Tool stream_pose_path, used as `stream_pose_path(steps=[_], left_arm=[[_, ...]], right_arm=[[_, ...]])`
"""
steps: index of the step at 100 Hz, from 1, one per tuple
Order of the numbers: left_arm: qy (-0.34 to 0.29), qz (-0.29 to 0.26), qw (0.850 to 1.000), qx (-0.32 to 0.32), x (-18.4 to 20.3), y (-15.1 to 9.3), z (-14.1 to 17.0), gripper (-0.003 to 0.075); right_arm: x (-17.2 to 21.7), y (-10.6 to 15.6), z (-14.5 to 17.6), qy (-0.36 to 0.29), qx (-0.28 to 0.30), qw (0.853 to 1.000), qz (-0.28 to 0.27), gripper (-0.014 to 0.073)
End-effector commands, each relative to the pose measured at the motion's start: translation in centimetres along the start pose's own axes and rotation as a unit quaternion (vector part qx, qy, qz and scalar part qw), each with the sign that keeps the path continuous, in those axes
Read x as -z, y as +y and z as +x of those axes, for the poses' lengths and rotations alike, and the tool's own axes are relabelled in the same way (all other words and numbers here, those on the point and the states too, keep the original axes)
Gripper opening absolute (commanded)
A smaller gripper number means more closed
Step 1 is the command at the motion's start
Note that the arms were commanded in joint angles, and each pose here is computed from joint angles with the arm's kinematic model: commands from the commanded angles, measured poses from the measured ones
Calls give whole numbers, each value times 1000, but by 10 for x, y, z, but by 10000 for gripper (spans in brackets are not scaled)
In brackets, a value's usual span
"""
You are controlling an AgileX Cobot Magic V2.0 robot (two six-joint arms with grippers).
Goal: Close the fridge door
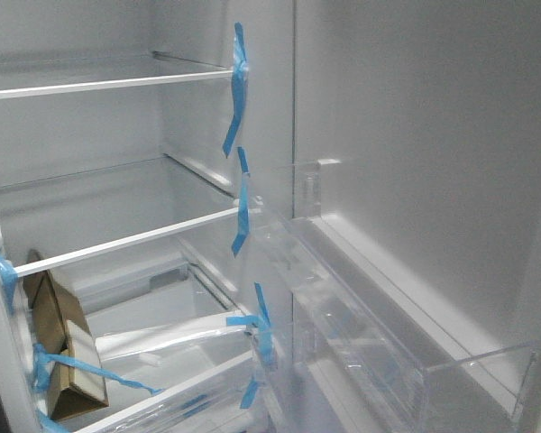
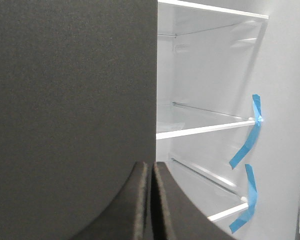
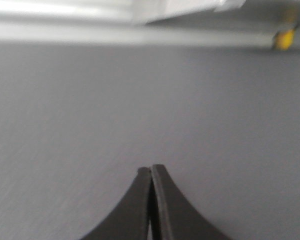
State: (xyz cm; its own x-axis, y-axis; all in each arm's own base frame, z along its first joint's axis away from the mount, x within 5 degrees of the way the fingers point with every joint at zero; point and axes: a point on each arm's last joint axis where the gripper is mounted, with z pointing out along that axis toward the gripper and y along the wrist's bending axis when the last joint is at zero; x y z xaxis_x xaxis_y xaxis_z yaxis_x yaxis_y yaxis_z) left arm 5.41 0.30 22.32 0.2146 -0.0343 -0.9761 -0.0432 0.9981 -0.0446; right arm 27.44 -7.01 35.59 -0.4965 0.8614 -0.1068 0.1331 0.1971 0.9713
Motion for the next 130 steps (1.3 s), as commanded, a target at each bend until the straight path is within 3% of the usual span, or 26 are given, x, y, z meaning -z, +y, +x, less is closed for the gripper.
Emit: stream_pose_path(steps=[1, 65, 130], left_arm=[[-29, 2, 1000, 5, 2, 0, 4, -20], [-29, 2, 1000, 5, 2, 0, 4, -20], [-29, 2, 1000, 5, 2, 0, 4, -20]], right_arm=[[3, 24, 3, 31, 3, 997, -67, -46], [-15, 35, 17, 124, 9, 988, -95, -46], [-93, 80, 71, 204, 74, 968, -128, -46]])
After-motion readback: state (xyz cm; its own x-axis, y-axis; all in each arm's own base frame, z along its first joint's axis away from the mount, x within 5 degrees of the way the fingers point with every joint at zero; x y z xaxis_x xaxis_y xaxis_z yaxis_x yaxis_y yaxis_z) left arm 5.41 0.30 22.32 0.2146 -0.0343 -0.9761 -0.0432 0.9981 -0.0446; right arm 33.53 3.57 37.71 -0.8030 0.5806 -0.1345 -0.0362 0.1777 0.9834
